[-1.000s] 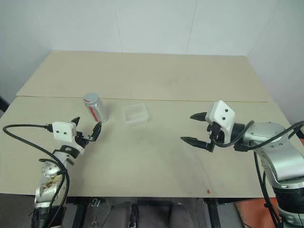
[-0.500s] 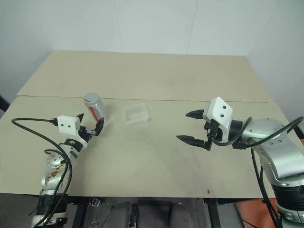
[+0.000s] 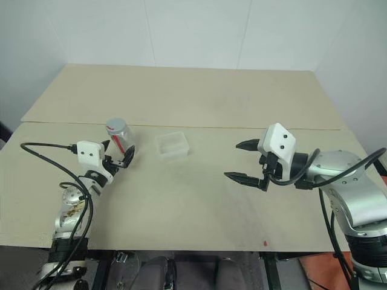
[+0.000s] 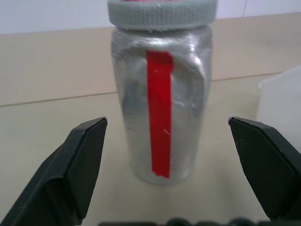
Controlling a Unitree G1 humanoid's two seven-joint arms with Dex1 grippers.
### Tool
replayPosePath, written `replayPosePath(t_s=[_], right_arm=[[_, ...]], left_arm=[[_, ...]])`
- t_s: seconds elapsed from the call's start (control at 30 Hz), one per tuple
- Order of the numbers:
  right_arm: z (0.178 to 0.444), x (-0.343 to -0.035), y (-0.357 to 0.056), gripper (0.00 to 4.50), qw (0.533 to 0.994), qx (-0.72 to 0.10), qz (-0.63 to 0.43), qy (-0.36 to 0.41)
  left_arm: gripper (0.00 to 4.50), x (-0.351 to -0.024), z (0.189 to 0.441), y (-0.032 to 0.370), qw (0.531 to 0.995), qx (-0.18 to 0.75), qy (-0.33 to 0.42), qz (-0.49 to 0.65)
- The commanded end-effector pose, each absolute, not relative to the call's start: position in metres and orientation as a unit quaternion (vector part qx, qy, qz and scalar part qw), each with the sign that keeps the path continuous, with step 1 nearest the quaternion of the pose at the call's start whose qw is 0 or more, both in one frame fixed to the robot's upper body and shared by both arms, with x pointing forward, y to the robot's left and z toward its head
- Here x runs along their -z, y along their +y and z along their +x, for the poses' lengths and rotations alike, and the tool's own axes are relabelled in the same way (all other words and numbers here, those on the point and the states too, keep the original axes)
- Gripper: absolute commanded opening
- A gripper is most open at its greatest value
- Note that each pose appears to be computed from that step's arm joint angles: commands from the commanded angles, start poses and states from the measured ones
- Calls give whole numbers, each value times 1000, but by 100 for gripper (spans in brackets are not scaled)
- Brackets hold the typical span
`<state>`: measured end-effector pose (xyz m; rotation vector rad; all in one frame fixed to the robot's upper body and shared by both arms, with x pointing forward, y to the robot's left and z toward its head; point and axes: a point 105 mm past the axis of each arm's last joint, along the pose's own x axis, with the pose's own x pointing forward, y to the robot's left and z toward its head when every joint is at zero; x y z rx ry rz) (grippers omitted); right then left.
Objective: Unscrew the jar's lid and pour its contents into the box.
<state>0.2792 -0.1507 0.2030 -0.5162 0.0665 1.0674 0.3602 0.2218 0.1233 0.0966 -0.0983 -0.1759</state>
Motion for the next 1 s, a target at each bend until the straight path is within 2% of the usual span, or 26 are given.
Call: replayPosePath(t_s=[0.03, 0.57, 0.67, 0.77, 0.8, 0.93, 1.0], right_arm=[[273, -214, -148, 450, 827, -503, -249, 5], [270, -213, -147, 450, 834, -494, -245, 4], [268, -214, -146, 450, 834, -495, -244, 2], [268, -214, -144, 450, 833, -496, -244, 2], [268, -214, -143, 450, 832, -498, -245, 1], [269, -217, -134, 450, 827, -507, -242, -9], [271, -223, -124, 450, 824, -517, -231, -25]], left_arm=[[448, -137, 365, 220, 990, 114, -65, 60], [448, -141, 391, 216, 988, 130, -62, 63], [385, -135, 390, 217, 987, 133, -49, 70], [291, -131, 388, 217, 987, 140, -44, 69], [274, -130, 387, 216, 986, 142, -43, 70], [274, -130, 384, 209, 984, 159, -43, 70], [274, -135, 378, 193, 972, 219, -41, 77]])
